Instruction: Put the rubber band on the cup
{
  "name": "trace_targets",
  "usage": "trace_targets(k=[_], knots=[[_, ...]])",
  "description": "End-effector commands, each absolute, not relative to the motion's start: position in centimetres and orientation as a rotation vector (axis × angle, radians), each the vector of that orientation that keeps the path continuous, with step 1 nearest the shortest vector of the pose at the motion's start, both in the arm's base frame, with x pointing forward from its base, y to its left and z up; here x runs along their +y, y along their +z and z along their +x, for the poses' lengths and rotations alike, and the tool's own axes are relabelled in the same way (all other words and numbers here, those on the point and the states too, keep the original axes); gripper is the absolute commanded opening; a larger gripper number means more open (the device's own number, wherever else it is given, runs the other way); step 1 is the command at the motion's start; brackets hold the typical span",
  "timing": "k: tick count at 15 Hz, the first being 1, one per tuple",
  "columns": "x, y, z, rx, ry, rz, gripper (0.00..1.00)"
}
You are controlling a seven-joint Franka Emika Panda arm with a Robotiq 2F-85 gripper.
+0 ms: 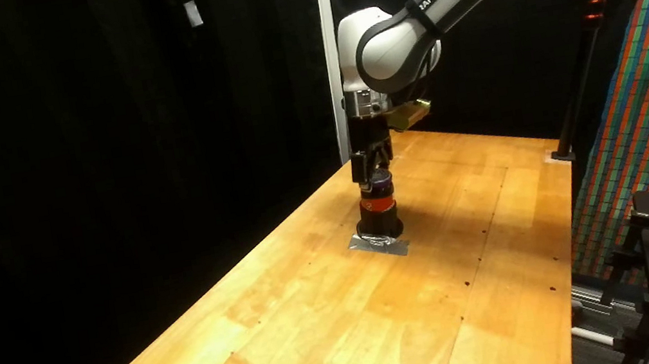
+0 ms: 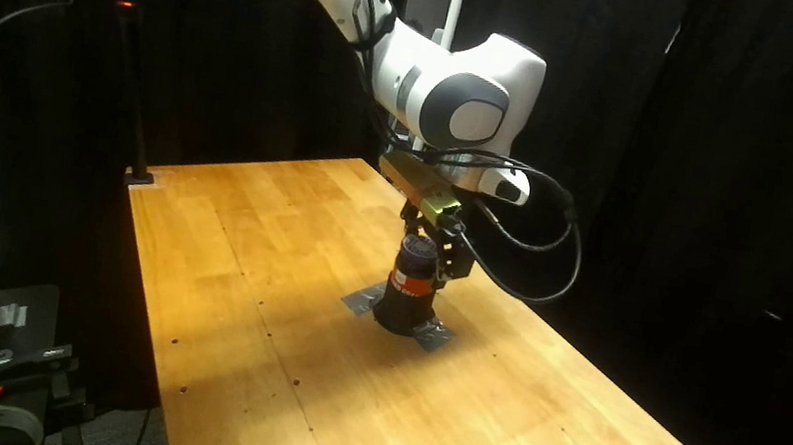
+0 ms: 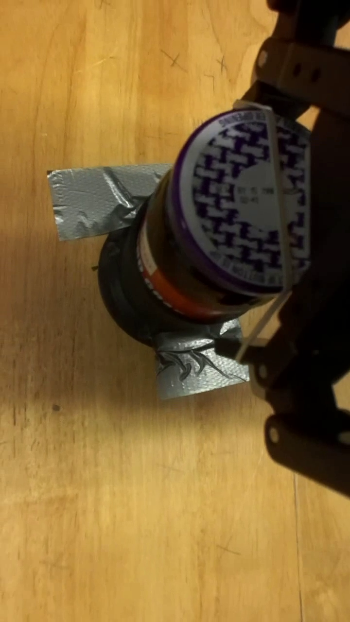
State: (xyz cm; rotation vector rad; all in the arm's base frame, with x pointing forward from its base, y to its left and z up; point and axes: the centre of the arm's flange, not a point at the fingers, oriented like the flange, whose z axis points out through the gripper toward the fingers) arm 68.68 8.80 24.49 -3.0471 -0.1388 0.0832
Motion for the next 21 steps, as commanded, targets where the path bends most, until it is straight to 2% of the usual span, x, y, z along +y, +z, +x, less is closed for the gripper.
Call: trace_targets(k=[1, 13, 14, 15, 16, 21], knots=[[7.6, 25.6, 66.2, -0.134, 0.11, -3.012, 1.0], [6.4, 24.7, 62.4, -0.097, 0.087, -2.983, 1.0], [6.3, 24.6, 62.1, -0.099, 0.073, -2.986, 0.75], [6.2, 24.5, 61.8, -0.1, 0.058, -2.989, 0.75], [6.1, 24.5, 61.4, -0.104, 0.042, -2.988, 0.68], [5.6, 24.8, 59.4, -0.126, -0.049, -2.992, 0.27]])
